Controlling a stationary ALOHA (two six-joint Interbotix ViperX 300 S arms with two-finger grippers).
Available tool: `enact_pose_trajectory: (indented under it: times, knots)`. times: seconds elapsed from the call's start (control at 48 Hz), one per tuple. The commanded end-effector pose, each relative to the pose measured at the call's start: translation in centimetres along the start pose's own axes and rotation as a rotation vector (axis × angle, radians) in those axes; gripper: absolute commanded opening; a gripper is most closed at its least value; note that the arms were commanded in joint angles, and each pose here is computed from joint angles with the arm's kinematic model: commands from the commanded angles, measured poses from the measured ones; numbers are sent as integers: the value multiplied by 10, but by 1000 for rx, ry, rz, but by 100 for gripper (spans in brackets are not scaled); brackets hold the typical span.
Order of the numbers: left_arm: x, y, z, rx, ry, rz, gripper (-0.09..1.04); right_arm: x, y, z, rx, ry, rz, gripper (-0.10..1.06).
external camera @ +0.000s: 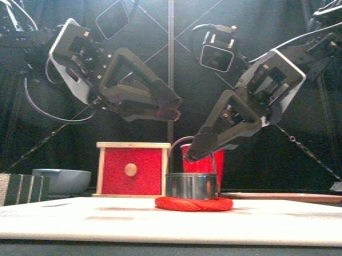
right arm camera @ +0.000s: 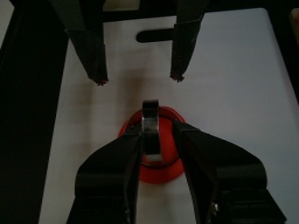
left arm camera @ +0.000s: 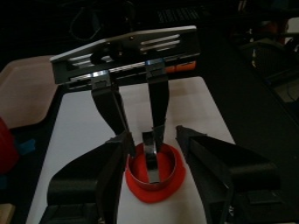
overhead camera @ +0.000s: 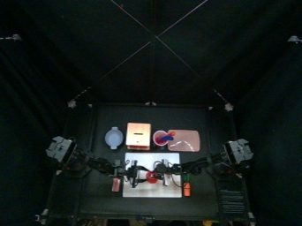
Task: Get the cutter from the drawer then cut the dough then place the extra dough in the bowl
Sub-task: Cut the dough
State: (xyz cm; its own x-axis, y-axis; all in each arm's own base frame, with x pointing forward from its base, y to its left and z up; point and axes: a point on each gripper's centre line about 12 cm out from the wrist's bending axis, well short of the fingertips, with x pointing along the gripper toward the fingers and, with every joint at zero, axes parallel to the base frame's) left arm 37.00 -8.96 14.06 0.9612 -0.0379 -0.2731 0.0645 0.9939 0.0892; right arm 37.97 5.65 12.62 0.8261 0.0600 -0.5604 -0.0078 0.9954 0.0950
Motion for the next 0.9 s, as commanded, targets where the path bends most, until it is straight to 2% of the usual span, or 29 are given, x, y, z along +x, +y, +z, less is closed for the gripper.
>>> enact_pose_trajectory:
  times: [0.021,0.167,0.271,0.458,0.562,0.708,0.896]
  knots:
    - [-4,2,9,-1,-43,9,84,-8,3,29,1,29,30,71]
    - [-11,5,-1,1,-49,28,84,-13,11,43,-2,124,69,71]
    - [-14,6,-10,9,-68,51,83,-14,13,47,-12,173,81,71]
    - [-9,1,-29,36,-72,61,76,-12,7,57,-22,210,75,71]
    - [-2,-2,-39,45,-53,61,70,-10,3,61,-41,215,68,71]
    - [4,-6,-45,51,-40,54,63,-5,1,60,-49,236,62,71]
    - [4,-7,-51,53,-17,52,60,1,2,55,-56,292,58,71]
